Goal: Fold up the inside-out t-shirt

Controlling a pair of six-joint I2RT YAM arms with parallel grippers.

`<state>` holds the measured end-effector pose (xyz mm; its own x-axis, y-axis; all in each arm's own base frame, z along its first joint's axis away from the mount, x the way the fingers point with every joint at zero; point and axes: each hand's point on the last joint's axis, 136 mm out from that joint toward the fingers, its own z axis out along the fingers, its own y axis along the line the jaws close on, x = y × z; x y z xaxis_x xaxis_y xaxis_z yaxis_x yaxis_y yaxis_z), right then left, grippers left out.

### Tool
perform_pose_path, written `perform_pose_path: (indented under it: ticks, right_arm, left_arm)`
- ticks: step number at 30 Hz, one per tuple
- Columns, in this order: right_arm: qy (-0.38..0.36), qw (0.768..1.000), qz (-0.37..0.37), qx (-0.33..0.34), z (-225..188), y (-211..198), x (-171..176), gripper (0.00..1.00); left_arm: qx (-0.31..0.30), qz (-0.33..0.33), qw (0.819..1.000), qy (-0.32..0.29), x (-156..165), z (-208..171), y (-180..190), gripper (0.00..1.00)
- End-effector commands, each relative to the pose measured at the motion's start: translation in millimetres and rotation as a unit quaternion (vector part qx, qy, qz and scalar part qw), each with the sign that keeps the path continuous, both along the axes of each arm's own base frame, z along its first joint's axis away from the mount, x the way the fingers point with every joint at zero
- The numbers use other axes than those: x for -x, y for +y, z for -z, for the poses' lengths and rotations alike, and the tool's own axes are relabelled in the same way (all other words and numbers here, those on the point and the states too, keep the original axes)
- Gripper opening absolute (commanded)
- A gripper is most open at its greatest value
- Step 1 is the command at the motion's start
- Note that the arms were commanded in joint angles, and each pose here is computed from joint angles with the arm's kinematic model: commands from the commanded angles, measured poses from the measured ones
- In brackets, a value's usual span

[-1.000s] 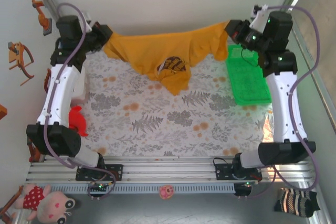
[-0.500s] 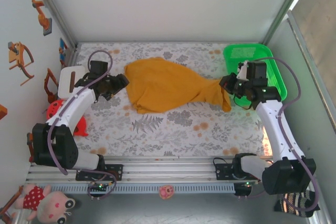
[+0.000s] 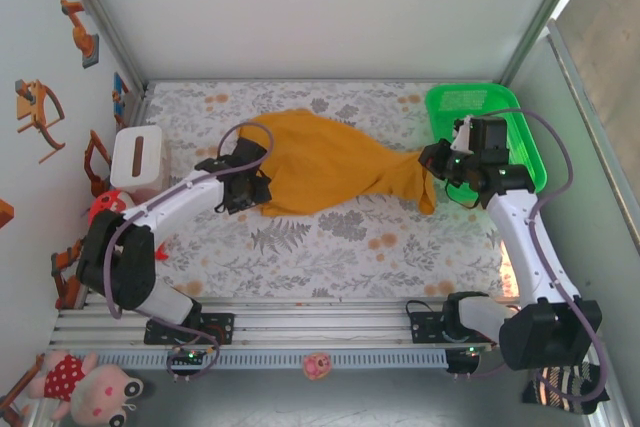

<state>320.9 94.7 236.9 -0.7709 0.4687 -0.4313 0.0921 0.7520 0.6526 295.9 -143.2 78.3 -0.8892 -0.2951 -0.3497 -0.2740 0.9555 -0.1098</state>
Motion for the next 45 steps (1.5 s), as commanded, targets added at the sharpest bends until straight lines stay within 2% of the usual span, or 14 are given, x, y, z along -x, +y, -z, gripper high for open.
perform_pose_path:
  ticks: [1,7,18,22,24,25,26,30,34,40,45]
  right_arm:
    - [-0.016,1.0,-0.002,0.002,-5,2,-5,0.0]
    - [-0.018,1.0,-0.003,0.003,-7,1,-3,0.0]
    - [-0.017,1.0,-0.007,0.005,-5,2,-2,0.0]
    - [-0.018,1.0,-0.007,0.005,-7,2,-2,0.0]
    - [-0.021,1.0,-0.006,0.007,-8,1,-3,0.0]
    - [-0.022,1.0,-0.006,0.007,-10,1,-4,0.0]
    - [-0.024,1.0,-0.006,0.008,-11,1,-6,0.0]
    - [-0.049,0.999,-0.001,0.011,-36,-1,-21,0.0]
    - [-0.088,0.996,0.011,0.006,-76,-7,-44,0.0]
    - [-0.143,0.989,0.03,-0.013,-134,-19,-63,0.0]
    - [-0.149,0.988,0.035,-0.022,-141,-21,-56,0.0]
  left_arm:
    - [-0.028,-0.041,0.999,0.002,-2,8,12,0.56]
    - [-0.034,-0.03,0.999,0.006,-17,17,4,0.5]
    - [-0.034,-0.022,0.999,0.009,-29,36,-6,0.49]
    - [-0.032,-0.021,0.999,0.012,-31,42,-8,0.33]
    - [-0.033,-0.018,0.999,0.01,-32,41,-9,0.18]
    - [-0.036,-0.017,0.999,0.007,-34,39,-8,0.07]
    - [-0.039,-0.015,0.999,0.001,-37,33,-7,0.0]
    - [-0.02,-0.012,0.999,-0.042,-55,-8,3,0.0]
    - [0.051,-0.024,0.992,-0.109,-79,-74,23,0.0]
    - [0.177,-0.006,0.965,-0.195,-102,-160,41,0.0]
    - [0.243,0.01,0.94,-0.238,-110,-192,49,0.0]
